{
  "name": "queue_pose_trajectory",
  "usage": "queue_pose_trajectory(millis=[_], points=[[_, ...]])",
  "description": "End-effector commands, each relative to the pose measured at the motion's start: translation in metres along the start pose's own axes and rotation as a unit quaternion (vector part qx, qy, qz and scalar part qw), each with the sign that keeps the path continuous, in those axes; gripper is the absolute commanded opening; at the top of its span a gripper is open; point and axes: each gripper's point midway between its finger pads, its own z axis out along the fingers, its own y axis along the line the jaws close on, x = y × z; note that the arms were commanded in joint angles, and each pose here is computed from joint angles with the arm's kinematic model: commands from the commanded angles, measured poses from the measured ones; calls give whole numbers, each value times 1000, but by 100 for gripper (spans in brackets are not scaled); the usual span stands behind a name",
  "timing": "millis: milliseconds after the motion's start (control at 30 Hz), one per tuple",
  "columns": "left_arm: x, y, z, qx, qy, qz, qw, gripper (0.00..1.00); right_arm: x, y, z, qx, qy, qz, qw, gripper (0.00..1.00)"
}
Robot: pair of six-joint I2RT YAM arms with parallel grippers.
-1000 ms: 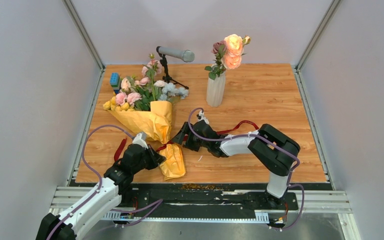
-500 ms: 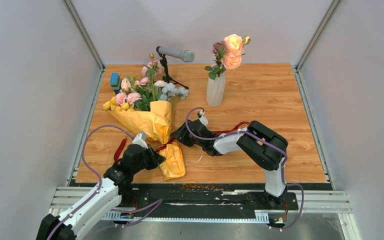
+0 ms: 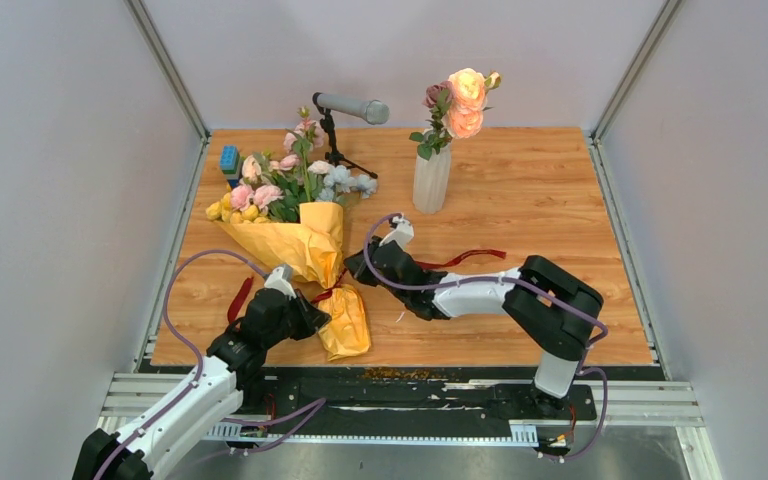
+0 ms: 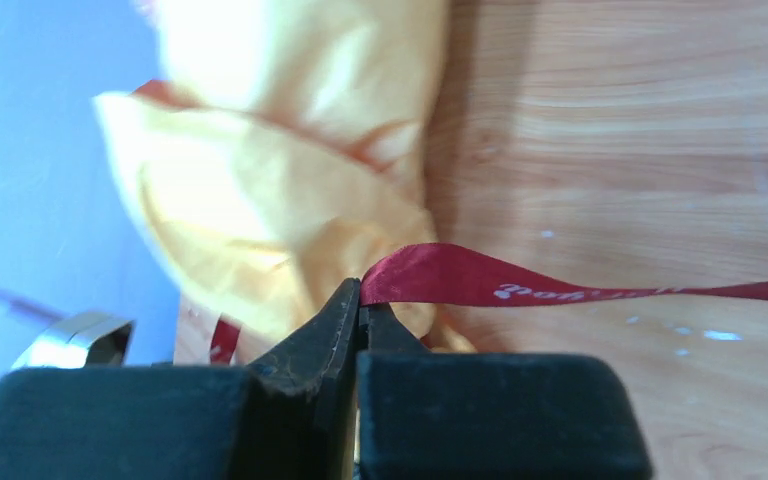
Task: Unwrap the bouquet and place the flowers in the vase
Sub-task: Untie the ribbon from the wrapping paper.
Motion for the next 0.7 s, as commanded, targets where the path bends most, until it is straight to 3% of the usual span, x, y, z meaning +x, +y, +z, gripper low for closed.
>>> queue_pose_trajectory(millis=[0,300,667], points=[[5,20,-2,-46,8,20,999,0,-17,57,-21,-59,-70,-105,990,0],[1,20,-3,-52,3,27,998,0,24,103,-34,-110,-80,-247,960,0],[1,23,-2,-59,7,32,998,0,24,156,-62,-148,-136,-297,934,0]])
